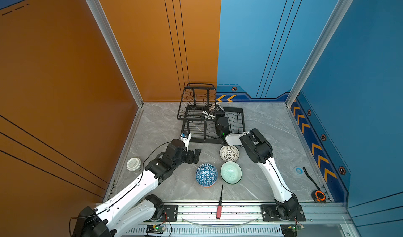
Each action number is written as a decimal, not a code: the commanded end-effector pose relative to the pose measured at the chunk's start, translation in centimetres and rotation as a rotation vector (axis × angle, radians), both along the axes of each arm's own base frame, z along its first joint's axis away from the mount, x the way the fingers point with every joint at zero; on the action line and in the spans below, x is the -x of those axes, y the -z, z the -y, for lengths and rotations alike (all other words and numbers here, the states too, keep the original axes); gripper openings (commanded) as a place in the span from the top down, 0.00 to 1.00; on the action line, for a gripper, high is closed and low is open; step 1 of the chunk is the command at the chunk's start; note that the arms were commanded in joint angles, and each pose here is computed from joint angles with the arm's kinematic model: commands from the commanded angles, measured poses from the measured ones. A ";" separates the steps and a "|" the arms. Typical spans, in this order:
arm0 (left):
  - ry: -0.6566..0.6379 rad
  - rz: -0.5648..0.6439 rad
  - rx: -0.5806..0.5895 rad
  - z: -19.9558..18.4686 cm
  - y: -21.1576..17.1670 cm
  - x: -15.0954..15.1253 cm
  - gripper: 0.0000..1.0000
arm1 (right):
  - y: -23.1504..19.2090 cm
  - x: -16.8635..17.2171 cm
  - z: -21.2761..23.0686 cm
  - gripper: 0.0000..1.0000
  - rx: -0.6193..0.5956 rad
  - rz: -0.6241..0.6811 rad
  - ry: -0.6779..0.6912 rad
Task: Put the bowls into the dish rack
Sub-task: 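Lower the bowl into the rack's wire slots with the right gripper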
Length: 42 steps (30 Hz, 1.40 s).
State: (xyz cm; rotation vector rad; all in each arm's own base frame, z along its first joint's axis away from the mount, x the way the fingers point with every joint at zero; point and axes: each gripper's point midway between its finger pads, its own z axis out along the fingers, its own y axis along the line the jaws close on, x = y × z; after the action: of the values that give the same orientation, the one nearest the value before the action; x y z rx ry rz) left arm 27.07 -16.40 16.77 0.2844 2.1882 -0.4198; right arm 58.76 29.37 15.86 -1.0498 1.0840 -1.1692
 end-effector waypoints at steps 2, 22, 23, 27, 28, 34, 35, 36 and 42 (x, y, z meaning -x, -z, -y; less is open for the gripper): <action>0.001 -0.003 0.009 -0.3 0.3 0.2 0.02 | -2.6 0.5 -0.9 1.00 -0.032 0.075 -0.052; -0.016 -0.008 0.017 -1.0 0.8 0.4 0.02 | -0.6 1.7 -2.0 1.00 -0.063 -0.092 -0.145; -0.016 -0.010 0.017 -1.0 0.8 0.4 0.02 | -0.6 1.8 -2.0 1.00 -0.065 -0.101 -0.146; -0.019 -0.012 0.019 -1.1 0.9 0.4 0.02 | -0.6 1.9 -1.6 1.00 -0.087 -0.144 -0.132; -0.019 -0.011 0.020 -1.1 0.9 0.4 0.02 | -0.6 1.9 -1.5 1.00 -0.093 -0.155 -0.130; -0.019 -0.016 0.021 -1.2 1.0 0.4 0.02 | 0.0 1.9 -0.9 1.00 -0.118 -0.243 -0.117; -0.019 -0.016 0.022 -1.2 1.0 0.4 0.02 | 0.1 1.9 -0.8 1.00 -0.123 -0.251 -0.114; -0.019 -0.016 0.021 -1.2 1.0 0.4 0.02 | 0.2 1.9 -0.8 1.00 -0.127 -0.260 -0.112; -0.022 -0.016 0.024 -1.3 1.1 0.4 0.02 | 0.8 1.7 -0.5 1.00 -0.140 -0.294 -0.093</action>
State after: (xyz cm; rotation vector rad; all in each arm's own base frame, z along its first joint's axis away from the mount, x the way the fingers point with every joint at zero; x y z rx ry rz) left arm 26.93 -15.31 16.07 0.2537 2.1930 -0.4193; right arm 57.08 30.56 13.71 -1.1951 1.2585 -0.8804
